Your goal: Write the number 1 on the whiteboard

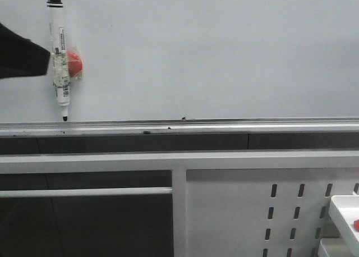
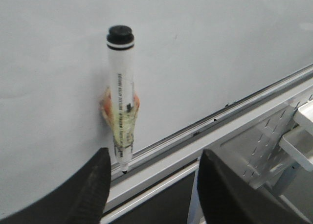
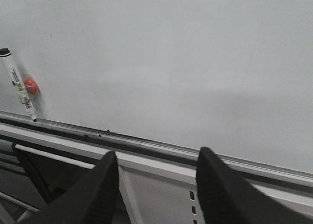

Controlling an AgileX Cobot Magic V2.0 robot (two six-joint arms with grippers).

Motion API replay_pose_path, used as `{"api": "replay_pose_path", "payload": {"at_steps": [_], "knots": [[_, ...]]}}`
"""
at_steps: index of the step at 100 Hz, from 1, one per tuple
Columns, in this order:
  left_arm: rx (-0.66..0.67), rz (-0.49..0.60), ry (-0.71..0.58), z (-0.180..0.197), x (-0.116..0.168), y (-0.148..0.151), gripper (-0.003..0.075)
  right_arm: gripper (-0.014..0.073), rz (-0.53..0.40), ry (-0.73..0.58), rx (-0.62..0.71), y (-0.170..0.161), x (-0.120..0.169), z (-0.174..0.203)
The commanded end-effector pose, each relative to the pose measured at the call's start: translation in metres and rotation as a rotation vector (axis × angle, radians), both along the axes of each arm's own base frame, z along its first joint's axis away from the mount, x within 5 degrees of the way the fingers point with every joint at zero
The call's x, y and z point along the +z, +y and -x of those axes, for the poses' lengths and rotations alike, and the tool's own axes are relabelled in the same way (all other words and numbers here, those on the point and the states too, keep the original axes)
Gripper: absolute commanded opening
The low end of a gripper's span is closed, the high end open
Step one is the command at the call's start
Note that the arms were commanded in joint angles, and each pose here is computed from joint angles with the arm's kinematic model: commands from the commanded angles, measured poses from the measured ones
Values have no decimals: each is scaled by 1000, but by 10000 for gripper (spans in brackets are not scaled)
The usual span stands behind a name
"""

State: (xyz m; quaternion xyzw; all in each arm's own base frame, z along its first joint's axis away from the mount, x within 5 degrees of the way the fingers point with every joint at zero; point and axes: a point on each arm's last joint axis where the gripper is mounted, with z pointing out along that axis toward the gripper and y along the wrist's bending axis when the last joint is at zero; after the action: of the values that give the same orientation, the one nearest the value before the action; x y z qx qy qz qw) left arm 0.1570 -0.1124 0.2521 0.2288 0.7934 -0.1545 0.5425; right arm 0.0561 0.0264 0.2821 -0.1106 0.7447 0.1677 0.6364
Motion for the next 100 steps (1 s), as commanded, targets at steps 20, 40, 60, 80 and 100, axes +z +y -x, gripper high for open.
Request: {"api": "replay_pose_path", "payload": {"at_steps": [20, 40, 60, 80, 100], "knots": [[180, 123, -35, -23, -1, -11, 369, 328, -9, -84, -17, -1, 16, -2], [233, 126, -24, -34, -10, -15, 369, 328, -9, -84, -17, -1, 16, -2], [288, 167, -3, -46, -15, -22, 369, 328, -11, -83, -17, -1, 16, -2], [295, 143, 20, -52, -24, -27, 350, 328, -19, -80, -15, -1, 16, -2], [313, 147, -8, -53, -22, -26, 166, 328, -24, -79, -14, -1, 16, -2]]}}
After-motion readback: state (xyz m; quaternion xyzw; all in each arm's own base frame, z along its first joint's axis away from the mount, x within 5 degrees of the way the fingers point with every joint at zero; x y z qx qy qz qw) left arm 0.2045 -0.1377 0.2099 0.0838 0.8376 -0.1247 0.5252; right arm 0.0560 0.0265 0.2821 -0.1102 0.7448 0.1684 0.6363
